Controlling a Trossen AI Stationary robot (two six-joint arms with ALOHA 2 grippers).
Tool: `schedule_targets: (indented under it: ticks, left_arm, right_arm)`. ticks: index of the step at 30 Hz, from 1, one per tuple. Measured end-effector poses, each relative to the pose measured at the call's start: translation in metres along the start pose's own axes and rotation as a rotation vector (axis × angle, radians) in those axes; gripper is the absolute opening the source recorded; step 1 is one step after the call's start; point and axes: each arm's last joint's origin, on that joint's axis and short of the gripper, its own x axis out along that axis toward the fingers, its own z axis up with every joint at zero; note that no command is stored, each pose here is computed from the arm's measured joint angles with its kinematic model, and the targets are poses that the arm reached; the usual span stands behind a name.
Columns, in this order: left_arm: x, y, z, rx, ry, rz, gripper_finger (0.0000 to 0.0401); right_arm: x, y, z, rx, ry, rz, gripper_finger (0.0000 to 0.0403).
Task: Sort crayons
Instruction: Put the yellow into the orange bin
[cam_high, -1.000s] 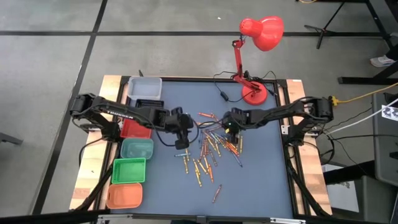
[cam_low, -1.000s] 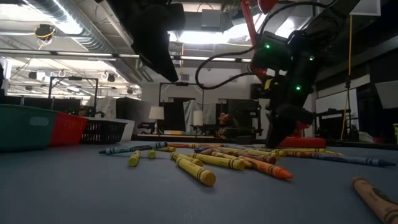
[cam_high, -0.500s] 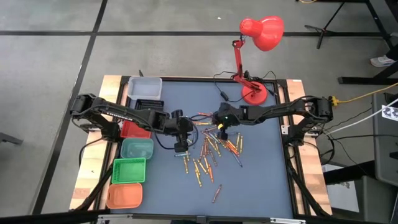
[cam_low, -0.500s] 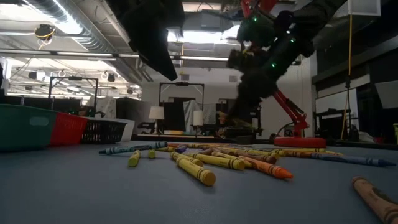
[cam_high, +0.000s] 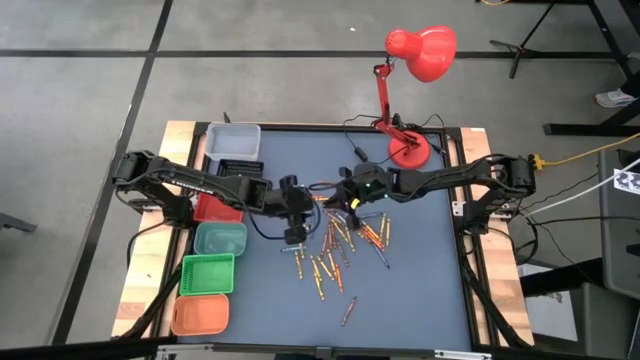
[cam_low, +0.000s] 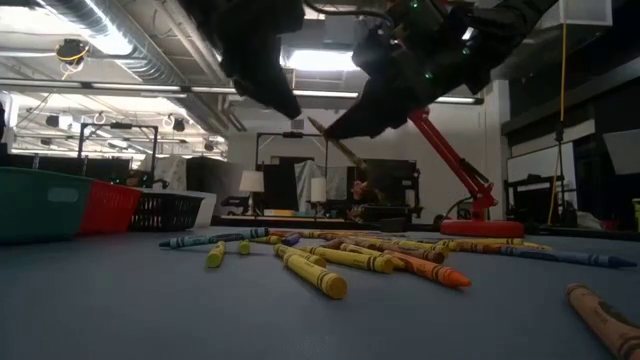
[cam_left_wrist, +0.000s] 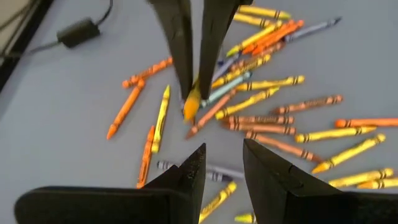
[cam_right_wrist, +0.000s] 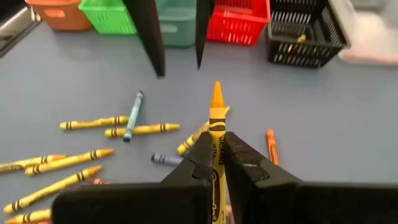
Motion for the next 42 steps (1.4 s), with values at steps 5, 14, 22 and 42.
schedule_targets:
  ticks: [5, 14, 22, 42]
  left_arm:
    - [0.000, 0.001, 0.004, -0.007, -0.048, 0.036, 0.0090]
    - [0.000, 0.002, 0.005, -0.010, -0.052, 0.043, 0.0090]
    - [0.000, 0.001, 0.008, -0.019, -0.084, 0.029, 0.0090]
    - [0.000, 0.000, 0.008, -0.020, -0.085, 0.005, 0.0066]
  right_arm:
    - [0.000, 0.001, 0.003, -0.010, -0.037, 0.035, 0.0016]
    - [-0.001, 0.002, 0.009, -0.051, -0.097, 0.102, 0.0016]
    - [-0.001, 0.002, 0.011, -0.058, -0.121, 0.099, 0.0017]
    - [-0.001, 0.002, 0.010, -0.055, -0.107, 0.101, 0.0017]
